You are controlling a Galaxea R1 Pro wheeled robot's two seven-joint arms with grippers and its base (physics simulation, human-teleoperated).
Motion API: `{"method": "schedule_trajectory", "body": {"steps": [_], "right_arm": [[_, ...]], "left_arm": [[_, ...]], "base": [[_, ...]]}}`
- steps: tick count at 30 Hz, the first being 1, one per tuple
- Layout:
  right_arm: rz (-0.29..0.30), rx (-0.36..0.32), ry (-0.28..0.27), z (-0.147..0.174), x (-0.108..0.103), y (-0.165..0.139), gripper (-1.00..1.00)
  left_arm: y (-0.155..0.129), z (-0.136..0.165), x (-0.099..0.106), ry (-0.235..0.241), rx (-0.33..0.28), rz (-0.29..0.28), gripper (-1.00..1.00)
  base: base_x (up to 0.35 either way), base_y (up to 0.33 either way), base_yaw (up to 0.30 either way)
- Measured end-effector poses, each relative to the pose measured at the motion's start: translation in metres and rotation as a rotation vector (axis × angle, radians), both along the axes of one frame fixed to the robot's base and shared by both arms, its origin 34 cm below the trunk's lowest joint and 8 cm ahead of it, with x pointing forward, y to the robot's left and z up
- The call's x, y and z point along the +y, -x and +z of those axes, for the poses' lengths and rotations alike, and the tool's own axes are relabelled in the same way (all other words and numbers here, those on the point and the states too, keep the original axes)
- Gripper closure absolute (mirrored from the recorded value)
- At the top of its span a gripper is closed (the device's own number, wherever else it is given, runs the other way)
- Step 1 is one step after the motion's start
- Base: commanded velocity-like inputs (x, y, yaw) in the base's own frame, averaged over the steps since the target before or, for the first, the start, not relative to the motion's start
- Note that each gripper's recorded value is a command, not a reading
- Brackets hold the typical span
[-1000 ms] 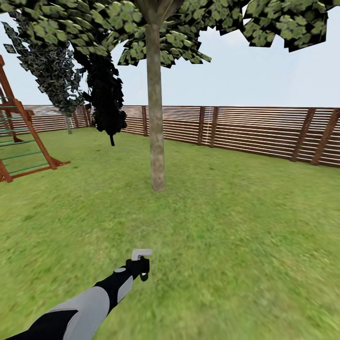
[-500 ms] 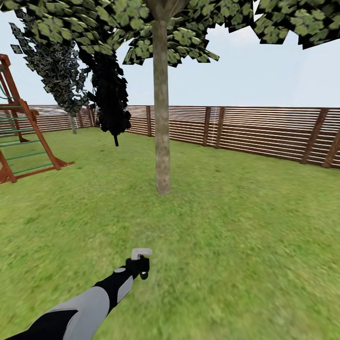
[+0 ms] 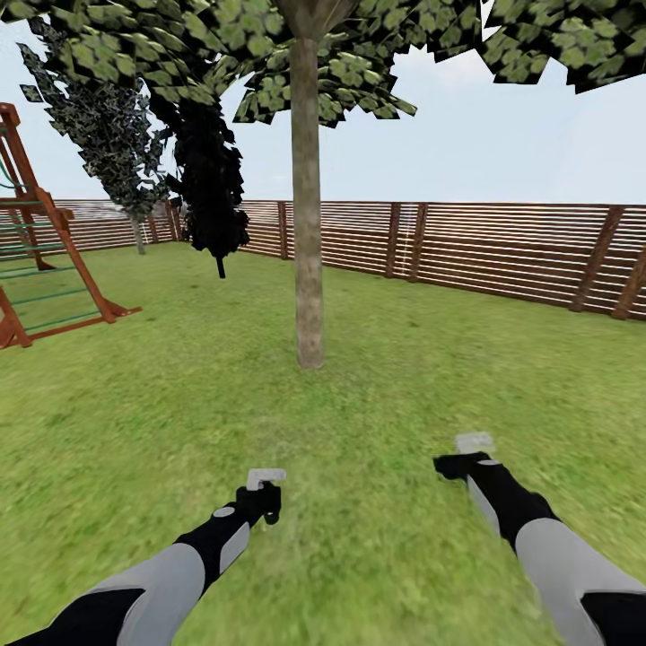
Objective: In the garden, pick up the pesticide atomizer on the floor and spray pesticide onto both trees until each tree trunk is fully covered.
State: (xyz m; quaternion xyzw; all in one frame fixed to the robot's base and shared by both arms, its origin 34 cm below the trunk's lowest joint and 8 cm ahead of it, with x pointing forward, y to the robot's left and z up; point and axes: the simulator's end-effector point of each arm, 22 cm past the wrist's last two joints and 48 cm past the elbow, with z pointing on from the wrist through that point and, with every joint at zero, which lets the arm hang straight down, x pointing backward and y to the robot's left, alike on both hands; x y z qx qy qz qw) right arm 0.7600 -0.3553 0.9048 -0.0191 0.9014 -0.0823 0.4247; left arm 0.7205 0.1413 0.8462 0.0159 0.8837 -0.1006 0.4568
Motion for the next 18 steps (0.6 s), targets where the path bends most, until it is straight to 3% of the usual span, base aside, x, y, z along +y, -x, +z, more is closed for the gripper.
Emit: {"method": "schedule_trajectory", "body": {"steps": [2,5,6,9,11,13,14,18], "right_arm": [[0.096,-0.015,-0.089,0.03,0.027,-0.026,-1.0],[0.289,-0.028,-0.243,0.067,0.078,-0.042,-1.0],[0.325,-0.029,-0.27,0.075,0.088,-0.044,-1.0],[0.516,0.012,-0.446,0.11,0.141,-0.035,-1.0],[0.598,0.021,-0.518,0.13,0.166,-0.03,-1.0],[0.734,0.025,-0.618,0.156,0.214,-0.016,-1.0],[0.793,0.03,-0.657,0.165,0.237,-0.008,1.0],[0.912,0.042,-0.733,0.181,0.293,0.011,1.0]], "left_arm": [[-0.008,0.014,-0.01,0.031,-0.032,-0.046,1.0],[-0.014,0.06,-0.053,0.187,-0.058,-0.288,1.0],[-0.011,0.068,-0.059,0.217,-0.054,-0.339,1.0],[0.005,0.119,-0.082,0.355,-0.078,-0.569,1.0],[0.017,0.133,-0.091,0.382,-0.081,-0.668,1.0],[0.04,0.129,-0.099,0.347,-0.045,-0.799,1.0],[0.048,0.124,-0.1,0.32,-0.023,-0.843,1.0],[0.061,0.114,-0.099,0.268,0.021,-0.91,1.0]], "base": [[0.0,0.0,0.0],[0.0,0.0,0.0],[0.0,0.0,0.0],[0.0,0.0,0.0],[0.0,0.0,0.0],[0.0,0.0,0.0],[0.0,0.0,0.0],[0.0,0.0,0.0]]}}
